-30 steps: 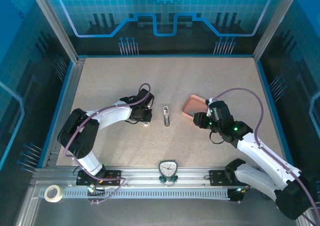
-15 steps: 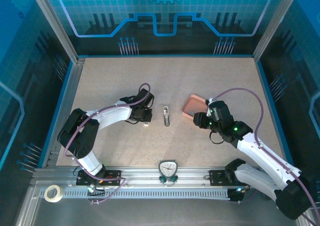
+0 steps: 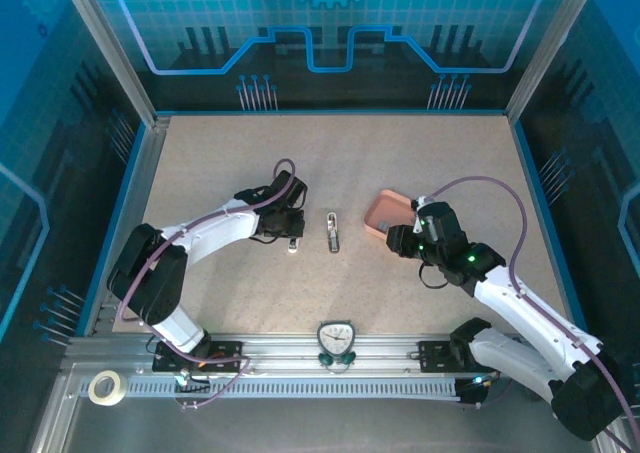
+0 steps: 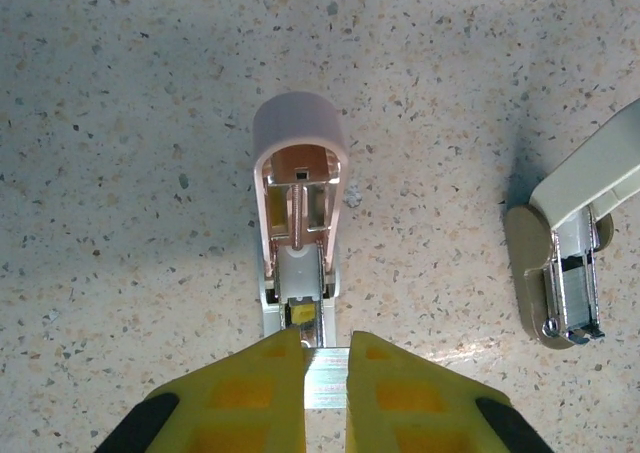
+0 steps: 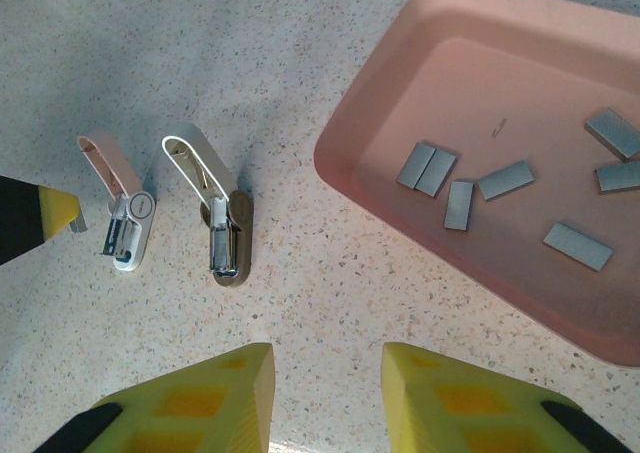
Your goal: Load the staples into the stapler
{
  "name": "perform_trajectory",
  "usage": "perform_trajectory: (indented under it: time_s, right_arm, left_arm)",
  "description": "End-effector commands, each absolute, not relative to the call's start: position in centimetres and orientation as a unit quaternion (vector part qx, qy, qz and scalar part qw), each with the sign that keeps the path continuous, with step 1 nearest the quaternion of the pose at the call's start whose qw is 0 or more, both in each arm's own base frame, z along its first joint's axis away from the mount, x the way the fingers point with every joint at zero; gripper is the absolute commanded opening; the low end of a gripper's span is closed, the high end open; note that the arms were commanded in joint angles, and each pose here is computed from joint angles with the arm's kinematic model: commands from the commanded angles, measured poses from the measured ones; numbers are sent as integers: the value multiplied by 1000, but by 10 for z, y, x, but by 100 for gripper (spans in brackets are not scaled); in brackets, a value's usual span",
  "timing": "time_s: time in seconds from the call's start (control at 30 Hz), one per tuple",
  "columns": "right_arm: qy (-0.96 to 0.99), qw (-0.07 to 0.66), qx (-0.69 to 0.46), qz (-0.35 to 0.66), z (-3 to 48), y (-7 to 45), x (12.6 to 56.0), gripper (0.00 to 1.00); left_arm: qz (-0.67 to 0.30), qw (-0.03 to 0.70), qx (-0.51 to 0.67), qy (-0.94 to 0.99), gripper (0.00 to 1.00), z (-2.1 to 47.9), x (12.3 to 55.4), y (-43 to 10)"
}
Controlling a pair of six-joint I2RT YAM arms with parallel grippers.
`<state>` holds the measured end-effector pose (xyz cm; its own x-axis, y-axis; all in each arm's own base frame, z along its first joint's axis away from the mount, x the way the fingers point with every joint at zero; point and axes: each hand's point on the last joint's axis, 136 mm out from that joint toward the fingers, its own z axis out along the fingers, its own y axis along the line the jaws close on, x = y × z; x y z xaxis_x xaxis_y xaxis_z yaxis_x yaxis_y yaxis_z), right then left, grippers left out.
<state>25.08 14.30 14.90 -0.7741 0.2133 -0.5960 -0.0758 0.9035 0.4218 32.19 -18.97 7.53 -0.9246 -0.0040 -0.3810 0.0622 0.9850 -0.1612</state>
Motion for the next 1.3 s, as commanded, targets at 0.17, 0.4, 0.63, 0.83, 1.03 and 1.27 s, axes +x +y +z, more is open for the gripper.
perform_trajectory:
  time_s: [0.17,0.4,0.63,0.83,1.03,1.27]
  right_arm:
    - [912,351,32,212,160,143,252,34]
    - [911,353,35,210,161,141,251,34]
    - [912,353,36,206,161,139,250,34]
    - [912,354,37,207,161,138,249,34]
    - [912,354,38,206,161,137,249,34]
    - [911,355,38,206,162,137,248,34]
  left_arm:
    - [-79,179,-1,981,14,63,318,-186]
    - [-74,170,0,983,14,52,317,-185]
    - [-71,165,2,984,14,43,316,-186]
    - [-69,164,6,984,14,40,317,-187]
    - [-65,160,4,985,14,35,316,-185]
    - [-47,159,16,986,14,33,314,-183]
